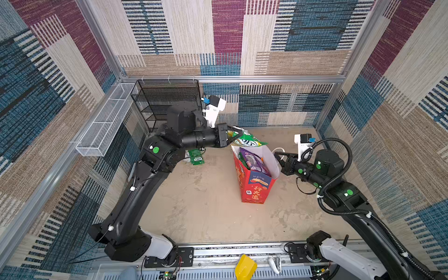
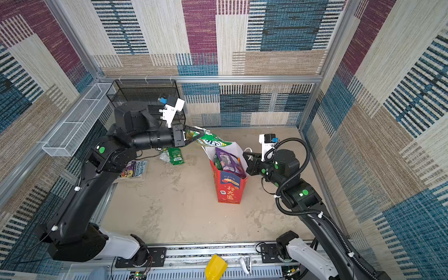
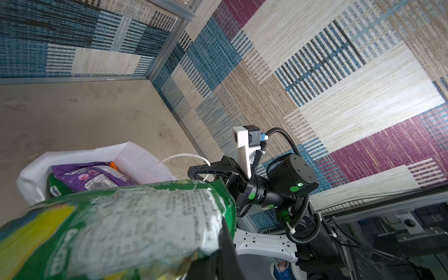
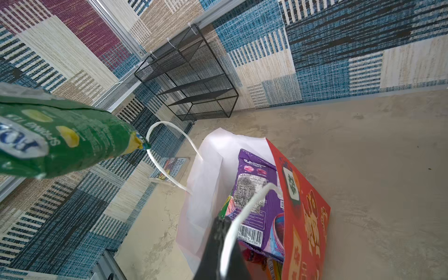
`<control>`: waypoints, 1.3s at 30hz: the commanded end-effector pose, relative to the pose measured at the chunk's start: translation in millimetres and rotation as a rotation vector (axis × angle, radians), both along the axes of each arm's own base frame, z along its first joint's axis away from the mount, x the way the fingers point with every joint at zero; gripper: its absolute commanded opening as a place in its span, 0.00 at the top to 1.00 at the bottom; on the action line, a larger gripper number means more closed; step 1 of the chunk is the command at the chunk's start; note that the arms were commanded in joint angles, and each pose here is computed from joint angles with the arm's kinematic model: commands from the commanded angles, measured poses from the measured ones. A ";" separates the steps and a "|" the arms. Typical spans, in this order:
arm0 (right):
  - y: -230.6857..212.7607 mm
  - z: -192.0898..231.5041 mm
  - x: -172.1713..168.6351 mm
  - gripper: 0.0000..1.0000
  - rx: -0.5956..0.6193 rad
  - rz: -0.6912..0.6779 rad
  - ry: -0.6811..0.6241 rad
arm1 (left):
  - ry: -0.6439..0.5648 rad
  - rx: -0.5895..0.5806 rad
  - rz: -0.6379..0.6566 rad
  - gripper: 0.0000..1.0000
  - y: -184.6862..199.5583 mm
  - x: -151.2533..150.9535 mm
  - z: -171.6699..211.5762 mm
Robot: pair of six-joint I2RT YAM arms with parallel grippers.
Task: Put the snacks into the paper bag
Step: 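Lift the green packet with the left gripper and carry it above the bag, then lower the green packet into the paper bag and open the left gripper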
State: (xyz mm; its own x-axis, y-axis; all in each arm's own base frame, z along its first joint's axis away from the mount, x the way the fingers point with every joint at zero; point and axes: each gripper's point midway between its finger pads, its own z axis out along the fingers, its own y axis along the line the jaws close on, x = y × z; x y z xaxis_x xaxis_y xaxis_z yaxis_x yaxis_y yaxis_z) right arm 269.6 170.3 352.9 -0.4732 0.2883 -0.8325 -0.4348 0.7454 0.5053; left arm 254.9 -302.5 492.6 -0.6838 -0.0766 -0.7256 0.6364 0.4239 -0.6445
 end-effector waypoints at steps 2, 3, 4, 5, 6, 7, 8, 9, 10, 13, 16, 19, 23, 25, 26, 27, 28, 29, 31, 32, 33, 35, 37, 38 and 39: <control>2.8 11.2 -2.8 0.99 0.031 0.018 -0.026 | -0.074 0.062 -0.017 1.00 -19.1 4.7 -4.4; 2.6 11.5 -3.3 0.99 0.031 0.018 -0.027 | -0.060 0.071 -0.034 1.00 -24.9 5.8 -9.6; 2.0 11.9 -3.5 0.99 0.030 0.016 -0.028 | -0.046 0.080 -0.045 1.00 -29.3 6.9 -15.2; 1.2 12.8 -4.0 0.99 0.029 0.013 -0.030 | -0.034 0.092 -0.053 1.00 -33.9 8.7 -21.7; 0.8 13.2 -4.4 0.98 0.029 0.011 -0.031 | -0.022 0.110 -0.053 1.00 -36.7 11.3 -29.4; 0.7 13.2 -4.7 0.98 0.029 0.011 -0.031 | -0.009 0.124 -0.052 1.00 -38.4 13.5 -35.9; 0.3 13.2 -4.8 0.98 0.030 0.010 -0.031 | 0.006 0.139 -0.058 1.00 -41.4 15.0 -43.5; 0.4 12.8 -4.6 0.99 0.029 0.010 -0.031 | 0.018 0.154 -0.069 1.00 -45.0 15.8 -50.8; 0.5 12.3 -4.3 0.99 0.028 0.010 -0.031 | 0.029 0.168 -0.072 1.00 -47.5 17.4 -57.5; 1.5 11.0 -3.9 0.98 0.027 0.014 -0.027 | 0.061 0.219 -0.101 1.00 -57.1 20.0 -79.4; 1.6 10.6 -4.1 0.98 0.028 0.015 -0.026 | 0.088 0.270 -0.123 1.00 -63.5 22.2 -97.9; 2.0 9.1 -4.0 0.98 0.028 0.017 -0.024 | 0.105 0.331 -0.136 1.00 -67.8 26.1 -114.1; 2.5 8.7 -4.5 0.98 0.031 0.020 -0.019 | 0.129 0.407 -0.141 1.00 -72.8 29.9 -134.7; 2.1 8.7 -4.7 0.98 0.031 0.018 -0.021 | 0.140 0.433 -0.136 1.00 -74.2 31.7 -143.9; 2.3 8.5 -4.6 0.98 0.031 0.019 -0.020 | 0.148 0.449 -0.131 1.00 -74.3 32.8 -149.1; 2.3 8.5 -4.7 0.98 0.031 0.019 -0.020 | 0.151 0.462 -0.128 1.00 -74.9 33.6 -153.0; 2.5 8.3 -4.6 0.98 0.031 0.020 -0.020 | 0.154 0.477 -0.123 1.00 -75.1 33.7 -157.1; 2.6 8.4 -4.5 0.98 0.030 0.021 -0.020 | 0.157 0.498 -0.113 1.00 -74.7 35.0 -162.2; 3.3 7.8 -4.1 0.99 0.032 0.023 -0.019 | 0.153 0.538 -0.087 1.00 -73.5 38.8 -170.3; 3.7 7.4 -4.2 0.99 0.033 0.025 -0.017 | 0.154 0.561 -0.066 1.00 -72.4 42.4 -175.3; 4.4 6.4 -3.8 0.98 0.034 0.028 -0.016 | 0.158 0.582 -0.050 1.00 -71.5 45.4 -180.1; 6.0 5.2 -3.8 0.99 0.038 0.035 -0.011 | 0.170 0.615 -0.033 1.00 -73.4 49.7 -191.1; 6.6 4.4 -3.7 0.99 0.039 0.037 -0.008 | 0.177 0.634 -0.028 1.00 -77.0 52.4 -199.2; 7.0 4.2 -3.8 0.99 0.039 0.040 -0.006 | 0.178 0.645 -0.027 1.00 -79.3 53.7 -203.1; 7.0 3.4 -3.6 0.99 0.038 0.039 -0.003 | 0.179 0.655 -0.025 1.00 -80.7 55.1 -206.3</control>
State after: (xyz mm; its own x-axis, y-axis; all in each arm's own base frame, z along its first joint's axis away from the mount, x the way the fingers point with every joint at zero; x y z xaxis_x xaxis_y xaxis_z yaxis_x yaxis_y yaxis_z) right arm 266.0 173.6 348.8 -0.4939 0.2885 -0.8202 -0.4427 0.7285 0.5228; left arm 305.4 -389.9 297.4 -0.7947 0.3376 -0.5044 0.5665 0.7111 -0.4165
